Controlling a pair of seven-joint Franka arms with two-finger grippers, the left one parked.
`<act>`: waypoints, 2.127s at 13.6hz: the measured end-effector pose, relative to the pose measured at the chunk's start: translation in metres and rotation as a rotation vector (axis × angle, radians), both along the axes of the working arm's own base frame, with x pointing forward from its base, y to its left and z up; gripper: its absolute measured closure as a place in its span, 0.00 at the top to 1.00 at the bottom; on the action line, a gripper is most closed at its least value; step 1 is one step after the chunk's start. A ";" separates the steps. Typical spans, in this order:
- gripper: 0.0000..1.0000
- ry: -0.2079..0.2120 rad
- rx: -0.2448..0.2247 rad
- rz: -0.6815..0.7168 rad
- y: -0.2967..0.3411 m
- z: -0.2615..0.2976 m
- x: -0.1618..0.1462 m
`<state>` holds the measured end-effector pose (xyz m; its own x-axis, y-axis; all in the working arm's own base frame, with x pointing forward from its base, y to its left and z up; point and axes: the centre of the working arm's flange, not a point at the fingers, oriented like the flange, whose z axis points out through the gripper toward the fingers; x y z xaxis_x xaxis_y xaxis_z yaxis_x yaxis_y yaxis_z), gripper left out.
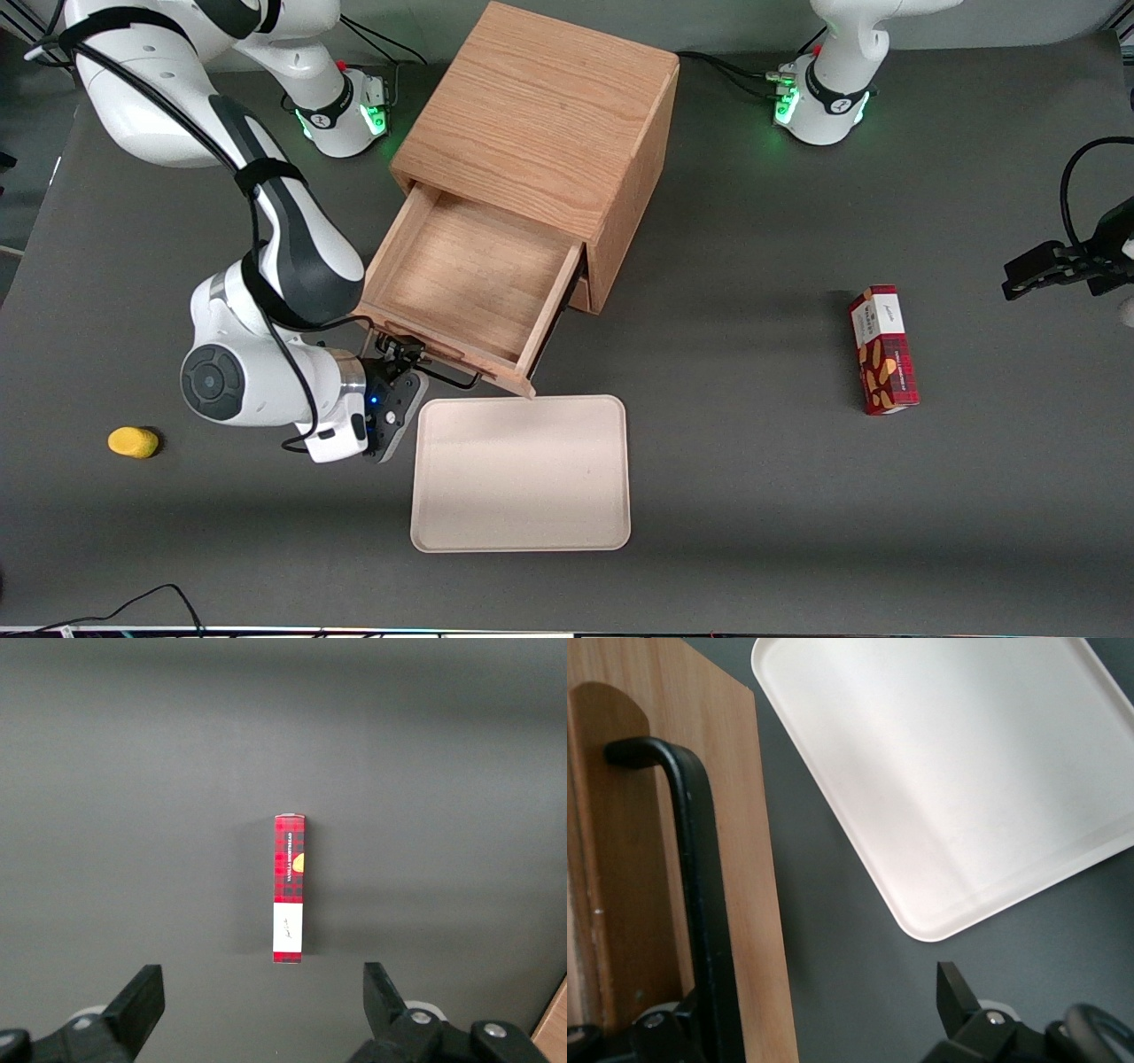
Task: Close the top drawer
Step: 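Push the open drawer front with the right gripper into the cabinet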
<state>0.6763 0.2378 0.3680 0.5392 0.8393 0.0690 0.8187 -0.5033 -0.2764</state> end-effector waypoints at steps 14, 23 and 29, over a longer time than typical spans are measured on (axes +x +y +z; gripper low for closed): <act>1.00 0.023 -0.022 0.057 0.048 0.006 -0.069; 1.00 0.045 -0.051 0.077 0.093 0.012 -0.120; 1.00 0.043 -0.061 0.083 0.101 0.010 -0.137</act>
